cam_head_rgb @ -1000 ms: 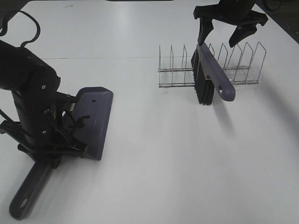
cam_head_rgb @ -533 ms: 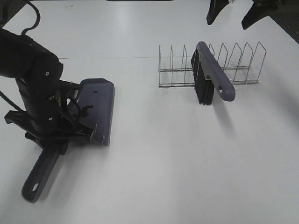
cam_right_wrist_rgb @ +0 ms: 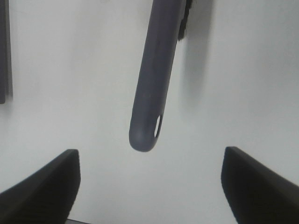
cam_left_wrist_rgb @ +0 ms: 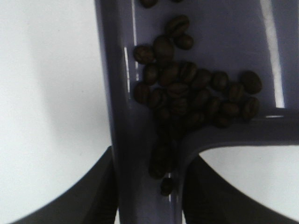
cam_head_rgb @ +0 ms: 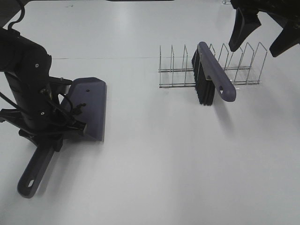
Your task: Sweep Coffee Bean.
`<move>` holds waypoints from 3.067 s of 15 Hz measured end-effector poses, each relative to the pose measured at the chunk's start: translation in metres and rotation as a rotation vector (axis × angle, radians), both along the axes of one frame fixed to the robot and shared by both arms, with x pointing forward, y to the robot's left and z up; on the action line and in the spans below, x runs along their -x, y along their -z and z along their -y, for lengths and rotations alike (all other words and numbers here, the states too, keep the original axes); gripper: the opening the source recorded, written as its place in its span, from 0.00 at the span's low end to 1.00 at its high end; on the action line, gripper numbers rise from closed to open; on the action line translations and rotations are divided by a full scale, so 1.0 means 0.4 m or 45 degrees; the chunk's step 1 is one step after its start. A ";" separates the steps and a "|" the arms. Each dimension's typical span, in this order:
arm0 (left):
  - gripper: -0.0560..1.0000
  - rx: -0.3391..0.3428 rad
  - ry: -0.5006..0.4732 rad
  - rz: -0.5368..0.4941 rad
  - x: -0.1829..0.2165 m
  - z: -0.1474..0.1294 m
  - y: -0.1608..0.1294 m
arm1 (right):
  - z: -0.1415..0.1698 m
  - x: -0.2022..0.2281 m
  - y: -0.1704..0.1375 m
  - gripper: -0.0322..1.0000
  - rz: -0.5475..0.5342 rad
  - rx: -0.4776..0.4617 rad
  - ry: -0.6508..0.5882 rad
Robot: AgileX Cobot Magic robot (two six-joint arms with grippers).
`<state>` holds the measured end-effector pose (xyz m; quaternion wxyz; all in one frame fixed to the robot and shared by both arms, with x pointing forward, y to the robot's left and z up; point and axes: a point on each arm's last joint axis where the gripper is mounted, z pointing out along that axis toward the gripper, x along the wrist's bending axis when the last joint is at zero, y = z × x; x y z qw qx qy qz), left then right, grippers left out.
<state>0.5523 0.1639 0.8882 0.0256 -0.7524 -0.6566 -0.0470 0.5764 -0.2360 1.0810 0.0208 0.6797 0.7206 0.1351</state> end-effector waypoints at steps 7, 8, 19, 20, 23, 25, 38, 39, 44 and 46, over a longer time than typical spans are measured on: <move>0.59 0.038 -0.005 -0.026 0.005 0.006 -0.003 | 0.018 0.128 -0.039 0.74 0.036 -0.005 -0.008; 0.59 0.042 -0.005 -0.020 0.005 0.007 -0.013 | 0.022 0.151 -0.047 0.74 0.049 -0.007 -0.008; 0.58 0.095 -0.187 0.261 0.066 -0.296 -0.311 | 0.069 0.470 -0.053 0.74 0.201 -0.029 -0.008; 0.58 0.094 -0.204 0.293 0.125 -0.317 -0.337 | 0.075 0.503 -0.055 0.74 0.241 -0.033 -0.008; 0.58 0.105 -0.173 0.422 0.306 -0.333 -0.398 | 0.094 0.608 -0.070 0.74 0.417 -0.036 -0.007; 0.58 0.110 -0.166 0.510 0.415 -0.340 -0.440 | 0.105 0.677 -0.068 0.74 0.531 -0.053 -0.006; 0.58 0.133 -0.099 1.240 0.811 -0.367 -0.432 | 0.155 0.879 0.076 0.74 1.014 0.019 -0.005; 0.58 0.146 -0.110 1.296 0.820 -0.367 -0.428 | 0.153 0.871 0.094 0.74 0.980 0.024 -0.007; 0.58 0.187 -0.112 1.359 0.806 -0.362 -0.419 | 0.152 0.854 0.112 0.74 0.994 0.030 -0.003; 0.58 0.194 -0.110 1.364 0.806 -0.361 -0.420 | 0.152 0.854 0.112 0.74 0.996 0.029 -0.003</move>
